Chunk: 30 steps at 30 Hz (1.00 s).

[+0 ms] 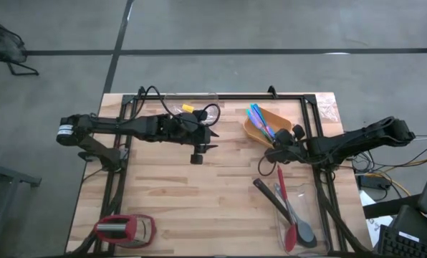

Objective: Pick & Place Kitchen Items
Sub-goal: Return to Home Position

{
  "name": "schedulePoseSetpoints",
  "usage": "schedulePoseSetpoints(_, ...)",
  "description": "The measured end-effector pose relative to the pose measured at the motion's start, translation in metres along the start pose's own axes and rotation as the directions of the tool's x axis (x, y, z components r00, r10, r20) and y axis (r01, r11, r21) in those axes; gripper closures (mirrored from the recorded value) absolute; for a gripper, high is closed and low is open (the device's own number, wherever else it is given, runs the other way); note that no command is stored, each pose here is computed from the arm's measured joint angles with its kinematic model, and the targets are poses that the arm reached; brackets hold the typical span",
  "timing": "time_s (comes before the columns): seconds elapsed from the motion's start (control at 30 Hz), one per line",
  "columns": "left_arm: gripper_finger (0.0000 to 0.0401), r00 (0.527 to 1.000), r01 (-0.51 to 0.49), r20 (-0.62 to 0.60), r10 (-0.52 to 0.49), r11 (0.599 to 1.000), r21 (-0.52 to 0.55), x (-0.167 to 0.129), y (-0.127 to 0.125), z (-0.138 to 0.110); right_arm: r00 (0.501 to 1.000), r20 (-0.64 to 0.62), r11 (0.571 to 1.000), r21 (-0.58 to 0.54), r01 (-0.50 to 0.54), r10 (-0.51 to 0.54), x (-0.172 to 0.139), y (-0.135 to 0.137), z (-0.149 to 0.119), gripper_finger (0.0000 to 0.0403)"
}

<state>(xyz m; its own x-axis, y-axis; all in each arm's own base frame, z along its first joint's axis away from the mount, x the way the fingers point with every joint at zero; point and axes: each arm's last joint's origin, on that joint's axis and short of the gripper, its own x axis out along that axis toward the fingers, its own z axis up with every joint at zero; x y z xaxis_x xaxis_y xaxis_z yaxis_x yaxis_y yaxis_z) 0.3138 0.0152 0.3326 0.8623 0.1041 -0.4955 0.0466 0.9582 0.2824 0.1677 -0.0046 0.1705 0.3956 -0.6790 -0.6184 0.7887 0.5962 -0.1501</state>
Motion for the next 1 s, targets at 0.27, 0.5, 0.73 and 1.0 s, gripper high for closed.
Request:
schedulePoseSetpoints(0.27,0.0237,1.0,0.015,0.005,-0.015,1.0,-0.019,0.0,0.0,0.0,0.999,0.028,1.0,0.01,-0.017,0.017,-0.005,0.003,0.01,0.0285)
schedulePoseSetpoints(0.5,0.0342,0.989,0.117,0.093,-0.113,0.992,-0.038,0.004,-0.005,-0.003,0.987,0.102,0.989,-0.09,-0.114,0.123,-0.025,0.012,0.046,0.0334)
schedulePoseSetpoints(0.73,0.0394,0.987,0.108,0.127,-0.095,0.989,-0.103,0.012,-0.014,-0.038,0.829,0.224,0.856,-0.21,-0.472,0.512,-0.025,0.031,0.055,0.0393)
schedulePoseSetpoints(1.0,0.0395,0.94,0.112,0.338,-0.041,0.975,-0.194,-0.01,-0.023,-0.08,0.703,0.284,0.758,-0.261,-0.598,0.652,-0.034,0.015,0.047,0.0394)
